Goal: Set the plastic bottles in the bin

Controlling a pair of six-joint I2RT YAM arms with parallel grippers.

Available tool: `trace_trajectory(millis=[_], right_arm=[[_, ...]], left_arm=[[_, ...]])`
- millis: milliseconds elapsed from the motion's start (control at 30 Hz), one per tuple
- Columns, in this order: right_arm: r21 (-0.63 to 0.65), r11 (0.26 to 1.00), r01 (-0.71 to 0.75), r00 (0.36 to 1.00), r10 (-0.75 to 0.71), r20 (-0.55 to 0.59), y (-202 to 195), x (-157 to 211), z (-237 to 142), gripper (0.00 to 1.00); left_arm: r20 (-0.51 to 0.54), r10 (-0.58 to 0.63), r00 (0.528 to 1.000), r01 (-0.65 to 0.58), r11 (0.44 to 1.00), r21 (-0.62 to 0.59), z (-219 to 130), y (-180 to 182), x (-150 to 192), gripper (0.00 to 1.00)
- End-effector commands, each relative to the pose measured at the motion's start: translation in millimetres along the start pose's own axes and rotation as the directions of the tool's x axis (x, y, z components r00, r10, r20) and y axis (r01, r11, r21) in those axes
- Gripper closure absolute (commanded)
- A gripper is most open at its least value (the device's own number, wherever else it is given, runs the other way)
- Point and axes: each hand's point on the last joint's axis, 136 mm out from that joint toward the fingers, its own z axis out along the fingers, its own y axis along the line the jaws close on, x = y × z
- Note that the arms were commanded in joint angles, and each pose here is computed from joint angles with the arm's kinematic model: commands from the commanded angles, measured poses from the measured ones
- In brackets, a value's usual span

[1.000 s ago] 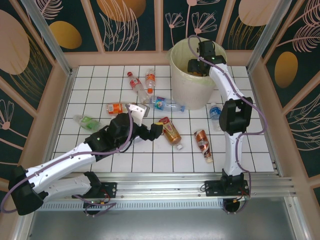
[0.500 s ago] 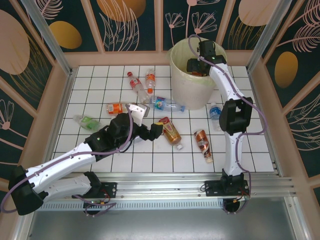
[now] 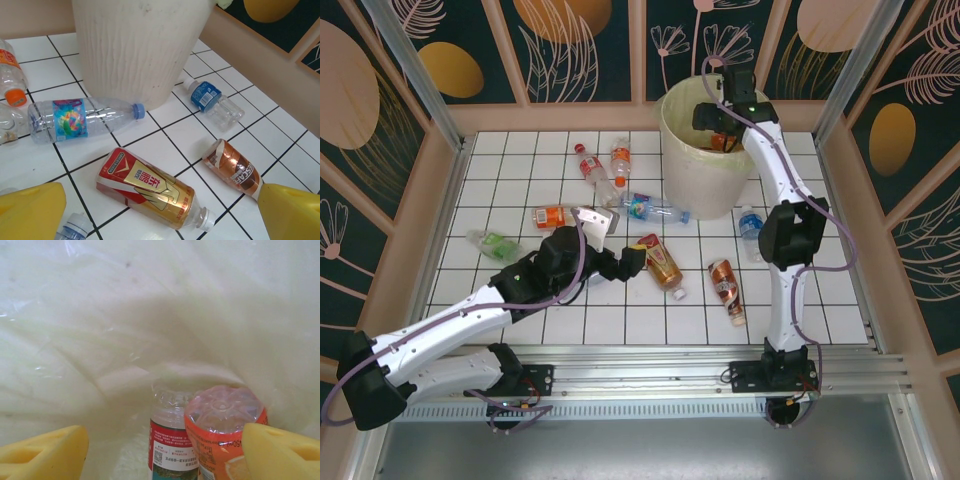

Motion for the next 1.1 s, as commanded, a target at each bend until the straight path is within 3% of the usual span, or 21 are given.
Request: trace_trajectory(millis=[0, 667, 867, 1067], right_arm=[[-0.039, 0.999, -0.025, 0.999, 0.027, 0.047, 3.6, -20.9, -31.0, 0.19], [-0.325, 0.946, -0.018, 0.981, 0.079, 0.176, 51.5, -48.3, -153.4, 0.19], [-0.422, 0.906, 0.02, 0.972, 0.081, 0.221, 67.2, -37.1, -203.6, 0.19], [-0.465, 0.882, 0.078, 0.964, 0.053, 0.262, 85.2, -3.1, -254.3, 0.19]], left_arm=[[0.004, -0.017, 1.0, 0.017, 1.0, -0.005, 1.5, -0.6, -1.8, 0.01], [0.006, -0.043, 0.999, 0.043, 0.999, 0.018, 1.4, -5.7, -5.3, 0.01], [-0.026, -0.067, 0.997, 0.066, 0.997, -0.027, 8.6, 2.1, 4.3, 0.01], [-0.055, -0.067, 0.996, 0.065, 0.997, -0.033, 14.6, 2.2, 10.1, 0.02]])
